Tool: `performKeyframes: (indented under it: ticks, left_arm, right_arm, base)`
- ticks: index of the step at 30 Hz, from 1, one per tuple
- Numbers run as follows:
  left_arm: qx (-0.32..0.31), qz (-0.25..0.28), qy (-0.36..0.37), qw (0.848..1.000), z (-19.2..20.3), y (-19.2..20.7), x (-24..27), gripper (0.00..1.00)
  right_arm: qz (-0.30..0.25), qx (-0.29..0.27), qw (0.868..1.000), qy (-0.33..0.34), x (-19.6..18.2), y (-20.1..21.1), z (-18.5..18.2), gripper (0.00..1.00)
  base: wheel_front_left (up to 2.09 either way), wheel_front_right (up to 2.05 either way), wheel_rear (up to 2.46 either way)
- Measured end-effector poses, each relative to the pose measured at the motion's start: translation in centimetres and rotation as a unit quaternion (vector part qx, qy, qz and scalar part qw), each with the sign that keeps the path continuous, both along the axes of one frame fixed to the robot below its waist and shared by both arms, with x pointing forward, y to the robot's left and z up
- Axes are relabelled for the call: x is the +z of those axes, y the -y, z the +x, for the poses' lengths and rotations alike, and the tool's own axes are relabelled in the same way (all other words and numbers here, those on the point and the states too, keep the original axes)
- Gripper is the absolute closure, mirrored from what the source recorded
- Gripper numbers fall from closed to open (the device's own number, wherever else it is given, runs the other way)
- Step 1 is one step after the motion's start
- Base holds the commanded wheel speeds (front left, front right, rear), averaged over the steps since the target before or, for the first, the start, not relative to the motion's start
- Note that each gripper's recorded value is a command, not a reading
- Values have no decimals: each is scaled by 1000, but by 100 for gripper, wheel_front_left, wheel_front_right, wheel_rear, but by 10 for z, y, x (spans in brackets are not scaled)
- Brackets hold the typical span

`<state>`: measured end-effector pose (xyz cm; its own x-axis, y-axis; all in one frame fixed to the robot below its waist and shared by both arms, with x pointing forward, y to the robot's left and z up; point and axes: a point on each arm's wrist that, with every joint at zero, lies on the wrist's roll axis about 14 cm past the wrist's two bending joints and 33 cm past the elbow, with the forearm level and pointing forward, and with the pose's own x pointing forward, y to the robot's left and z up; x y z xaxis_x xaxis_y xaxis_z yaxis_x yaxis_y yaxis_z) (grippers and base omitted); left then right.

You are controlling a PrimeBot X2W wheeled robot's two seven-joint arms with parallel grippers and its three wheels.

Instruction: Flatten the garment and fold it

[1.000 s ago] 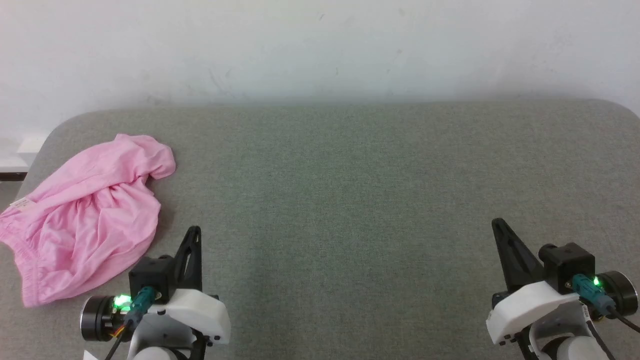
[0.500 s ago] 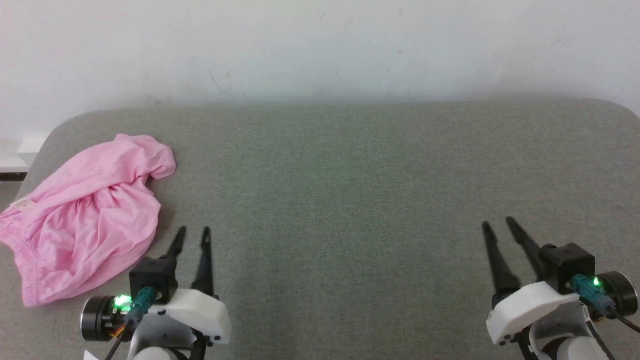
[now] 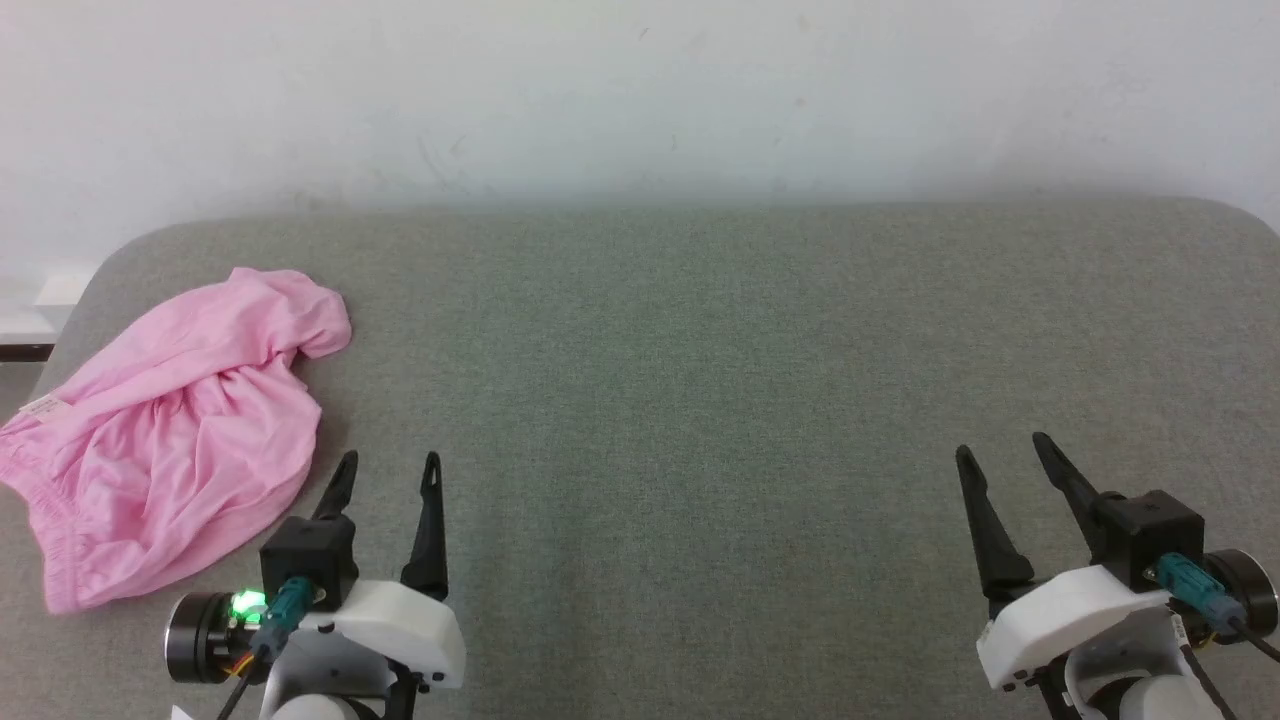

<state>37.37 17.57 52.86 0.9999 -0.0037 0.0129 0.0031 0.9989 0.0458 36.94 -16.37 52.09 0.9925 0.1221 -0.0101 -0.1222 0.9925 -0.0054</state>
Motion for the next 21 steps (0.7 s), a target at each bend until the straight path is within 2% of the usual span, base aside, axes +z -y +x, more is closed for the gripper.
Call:
performKeyframes:
  ticks: [21]
  left_arm:
    - [3, -14, 17, 1000, -2, 2, 3, 0]
  right_arm:
    - [26, -13, 1000, 6, -3, 8, -4, 0]
  base:
    - [0, 0, 0]
